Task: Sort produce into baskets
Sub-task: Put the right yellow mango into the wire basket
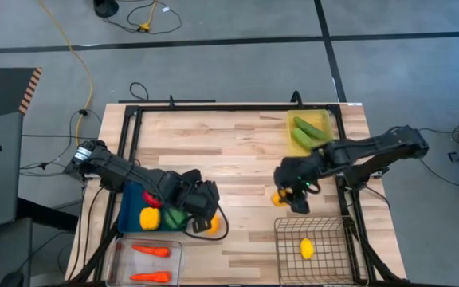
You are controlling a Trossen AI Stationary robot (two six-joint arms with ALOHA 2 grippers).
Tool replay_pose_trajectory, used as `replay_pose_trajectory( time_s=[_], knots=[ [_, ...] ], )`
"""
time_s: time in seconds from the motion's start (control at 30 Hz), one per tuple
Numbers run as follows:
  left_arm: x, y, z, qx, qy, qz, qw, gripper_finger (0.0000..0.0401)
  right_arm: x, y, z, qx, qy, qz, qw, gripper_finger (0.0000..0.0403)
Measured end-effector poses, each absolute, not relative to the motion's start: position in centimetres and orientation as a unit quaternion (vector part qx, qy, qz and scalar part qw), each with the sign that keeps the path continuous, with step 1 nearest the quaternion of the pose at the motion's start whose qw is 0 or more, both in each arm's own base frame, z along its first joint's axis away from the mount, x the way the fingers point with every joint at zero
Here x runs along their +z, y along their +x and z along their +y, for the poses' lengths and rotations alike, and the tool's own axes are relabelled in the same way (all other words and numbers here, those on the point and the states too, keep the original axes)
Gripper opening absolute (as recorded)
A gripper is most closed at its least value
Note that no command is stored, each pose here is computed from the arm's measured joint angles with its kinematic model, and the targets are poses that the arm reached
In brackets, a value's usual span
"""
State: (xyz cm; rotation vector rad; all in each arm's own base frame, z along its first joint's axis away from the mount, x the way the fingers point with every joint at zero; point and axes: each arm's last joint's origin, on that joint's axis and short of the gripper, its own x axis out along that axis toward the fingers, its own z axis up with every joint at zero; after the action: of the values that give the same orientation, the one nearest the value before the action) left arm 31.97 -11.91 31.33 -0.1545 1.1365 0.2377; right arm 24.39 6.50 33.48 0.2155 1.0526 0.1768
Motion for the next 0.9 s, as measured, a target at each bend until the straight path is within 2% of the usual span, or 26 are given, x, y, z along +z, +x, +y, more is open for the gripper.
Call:
replay_pose_trajectory(
  time_s=[0.27,0.53,0.9],
  knots=[
    [31.5,32.7,-11.0,0.120,-0.089,0.521,0.841,0.0222,33.5,22.1,11.7,0.180,0.128,0.541,0.811,0.0190],
    [31.5,32.7,-10.9,0.121,-0.091,0.520,0.840,0.0222,30.8,21.5,16.9,0.220,0.085,0.597,0.767,0.0201],
    [31.6,32.9,-11.1,0.146,-0.152,0.504,0.838,0.0222,26.2,23.0,20.0,0.211,0.088,0.682,0.694,0.0263]
  ],
)
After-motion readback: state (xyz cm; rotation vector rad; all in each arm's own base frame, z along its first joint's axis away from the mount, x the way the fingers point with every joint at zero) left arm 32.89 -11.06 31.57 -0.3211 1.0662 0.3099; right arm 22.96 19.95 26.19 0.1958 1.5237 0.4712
